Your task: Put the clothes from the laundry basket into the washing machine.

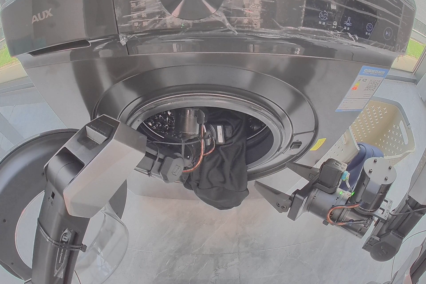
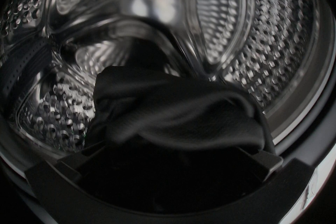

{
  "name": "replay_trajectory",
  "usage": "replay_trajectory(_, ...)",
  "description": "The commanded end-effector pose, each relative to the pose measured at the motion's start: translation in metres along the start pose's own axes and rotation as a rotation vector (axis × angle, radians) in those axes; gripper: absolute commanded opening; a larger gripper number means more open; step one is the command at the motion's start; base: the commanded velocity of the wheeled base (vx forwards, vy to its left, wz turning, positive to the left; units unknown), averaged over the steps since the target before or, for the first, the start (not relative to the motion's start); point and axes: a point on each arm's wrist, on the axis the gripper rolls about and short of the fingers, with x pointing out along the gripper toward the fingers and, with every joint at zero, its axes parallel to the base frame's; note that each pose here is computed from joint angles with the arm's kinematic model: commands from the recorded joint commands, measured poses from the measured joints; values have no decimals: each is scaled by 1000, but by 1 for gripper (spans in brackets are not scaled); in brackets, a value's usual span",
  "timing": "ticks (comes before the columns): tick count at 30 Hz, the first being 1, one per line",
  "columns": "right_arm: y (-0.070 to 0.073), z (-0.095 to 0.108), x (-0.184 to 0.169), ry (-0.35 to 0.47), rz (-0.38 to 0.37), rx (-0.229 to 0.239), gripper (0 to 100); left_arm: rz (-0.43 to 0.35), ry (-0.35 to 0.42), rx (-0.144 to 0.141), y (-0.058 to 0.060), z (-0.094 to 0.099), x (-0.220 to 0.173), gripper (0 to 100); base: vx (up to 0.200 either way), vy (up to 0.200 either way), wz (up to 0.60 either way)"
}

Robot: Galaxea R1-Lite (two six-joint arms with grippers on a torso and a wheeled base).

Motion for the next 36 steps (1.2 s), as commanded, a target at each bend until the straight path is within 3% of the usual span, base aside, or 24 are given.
replay_trajectory(1,0,0,0,-2,2,0,100,-57,123,39,-14,-11,-30,100,0,0,0)
replay_trajectory(3,1,1,0,-4,2,1,100,-68,142,46,-13,-16,-30,100,0,0,0)
replay_trajectory(4,1,1,0,-4,2,0,100,-78,175,69,-10,-26,-31,100,0,0,0)
replay_trajectory(6,0,1,0,-2,2,0,100,-77,188,87,-7,-32,-29,100,0,0,0)
replay_trajectory(9,1,1,0,-5,3,0,100,-74,204,99,-4,-40,-24,100,0,0,0)
replay_trajectory(10,1,1,1,-7,3,0,100,-75,205,100,-3,-43,-22,0,0,0,0)
replay_trajectory(15,1,2,1,-10,2,1,100,-96,166,88,-7,-39,-12,0,0,0,0)
replay_trajectory(20,0,2,1,-11,2,0,100,-97,91,66,-12,-21,-3,0,0,0,0)
replay_trajectory(21,1,2,1,-11,4,-1,100,-94,36,31,-13,-9,2,0,0,0,0)
replay_trajectory(22,1,2,1,-11,4,-1,100,-94,36,31,-13,-9,2,0,0,0,0)
replay_trajectory(24,1,2,2,-10,2,-1,100,-66,-60,-30,-11,12,9,0,0,0,0)
replay_trajectory(31,0,2,2,-13,1,1,100,-33,-222,-69,-3,45,19,0,0,0,0)
replay_trajectory(36,1,2,2,-12,1,1,100,-38,-300,-87,-5,53,24,0,0,0,0)
